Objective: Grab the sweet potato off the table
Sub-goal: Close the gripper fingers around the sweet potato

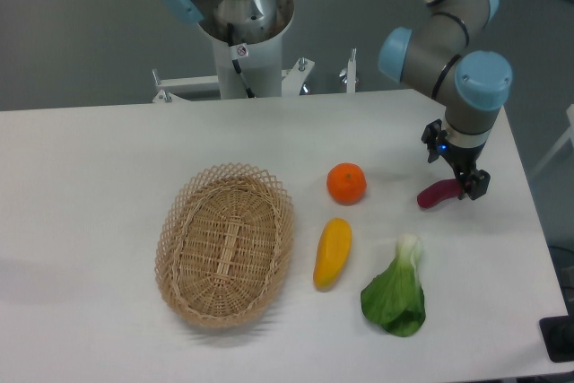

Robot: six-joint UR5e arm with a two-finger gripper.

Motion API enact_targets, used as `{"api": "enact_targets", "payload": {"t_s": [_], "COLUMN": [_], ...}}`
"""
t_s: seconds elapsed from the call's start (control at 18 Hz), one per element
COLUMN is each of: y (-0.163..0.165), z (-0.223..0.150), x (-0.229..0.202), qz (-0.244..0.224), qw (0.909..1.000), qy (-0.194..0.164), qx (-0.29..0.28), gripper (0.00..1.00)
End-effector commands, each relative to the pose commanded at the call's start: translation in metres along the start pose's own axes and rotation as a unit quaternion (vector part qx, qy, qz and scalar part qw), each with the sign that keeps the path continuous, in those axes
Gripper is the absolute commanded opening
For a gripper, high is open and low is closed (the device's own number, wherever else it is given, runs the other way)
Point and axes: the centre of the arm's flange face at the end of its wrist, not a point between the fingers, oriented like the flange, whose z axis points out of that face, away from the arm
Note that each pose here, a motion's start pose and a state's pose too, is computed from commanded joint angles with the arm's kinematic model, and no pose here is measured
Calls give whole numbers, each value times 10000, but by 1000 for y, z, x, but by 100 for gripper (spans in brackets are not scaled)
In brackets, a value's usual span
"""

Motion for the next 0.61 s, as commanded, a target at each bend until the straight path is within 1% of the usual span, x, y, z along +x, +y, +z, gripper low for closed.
{"api": "enact_targets", "payload": {"t_s": [0.17,0.33,0.39,0.5,0.61], "y": [-1,-2,-2,-3,-3], "z": [7,13,12,11,11], "x": [-1,1,1,0,0], "qz": [-207,-258,-266,-259,-260], "qw": [9998,9997,9996,9997,9997], "qy": [-4,47,32,24,17], "qx": [8,26,21,19,16], "gripper": [100,99,86,54,37]}}
